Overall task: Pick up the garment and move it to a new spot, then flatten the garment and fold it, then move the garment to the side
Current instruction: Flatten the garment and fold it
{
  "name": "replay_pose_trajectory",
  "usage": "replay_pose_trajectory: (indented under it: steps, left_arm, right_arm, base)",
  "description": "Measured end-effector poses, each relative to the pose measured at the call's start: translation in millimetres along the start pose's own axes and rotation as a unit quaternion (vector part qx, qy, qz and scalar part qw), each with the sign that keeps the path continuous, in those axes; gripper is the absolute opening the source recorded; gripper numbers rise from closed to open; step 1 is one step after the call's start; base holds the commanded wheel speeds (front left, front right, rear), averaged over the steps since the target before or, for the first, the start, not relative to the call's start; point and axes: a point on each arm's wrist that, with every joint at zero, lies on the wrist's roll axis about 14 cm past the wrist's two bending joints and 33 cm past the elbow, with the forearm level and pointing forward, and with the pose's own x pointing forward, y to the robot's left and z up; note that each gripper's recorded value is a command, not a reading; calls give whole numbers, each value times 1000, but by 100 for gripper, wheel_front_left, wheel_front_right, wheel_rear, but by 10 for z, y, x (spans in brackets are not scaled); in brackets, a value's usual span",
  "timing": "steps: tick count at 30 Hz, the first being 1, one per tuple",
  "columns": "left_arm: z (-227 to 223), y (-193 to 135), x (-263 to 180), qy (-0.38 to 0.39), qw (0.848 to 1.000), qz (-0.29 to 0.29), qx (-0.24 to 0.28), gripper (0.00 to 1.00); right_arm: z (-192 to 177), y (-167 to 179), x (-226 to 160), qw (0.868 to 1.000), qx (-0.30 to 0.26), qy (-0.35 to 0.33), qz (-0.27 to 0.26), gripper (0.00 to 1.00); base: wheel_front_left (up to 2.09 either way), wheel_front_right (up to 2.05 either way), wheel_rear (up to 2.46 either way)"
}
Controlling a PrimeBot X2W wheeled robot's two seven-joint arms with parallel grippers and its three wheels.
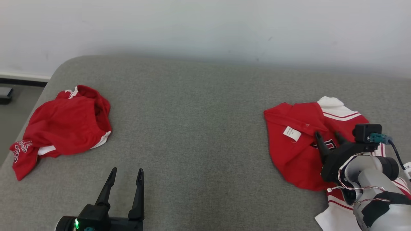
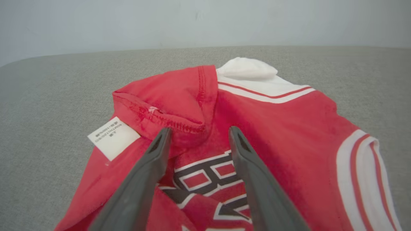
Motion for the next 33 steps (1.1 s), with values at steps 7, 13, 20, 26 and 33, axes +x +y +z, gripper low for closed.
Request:
replay_pose_trajectory:
  steps: [7,13,20,26,33]
  left_arm:
    - [-67,101,-7,12,1000,16,1,100]
    - [-58,110,-3,10,1000,17,2,100]
    - [-25,61,10,5,1000,8,1,100]
    - [-32,28,24,5,1000,1,0,100]
    - [-10,3,17,2,1000,-3,0,100]
  right_arm:
    - [-71,233,211,1000,13,2,22,0]
    - [209,675,215,994,-22,-64,84,0]
    - [272,1584,-55,967,-64,-106,221,0]
    - [-109,2269,-427,937,-74,-71,334,7]
    - [-157,2071,-420,943,-91,-56,315,100]
  base:
    - [0,0,0]
    - [0,0,0]
    - [0,0,0]
    - [0,0,0]
    - [0,0,0]
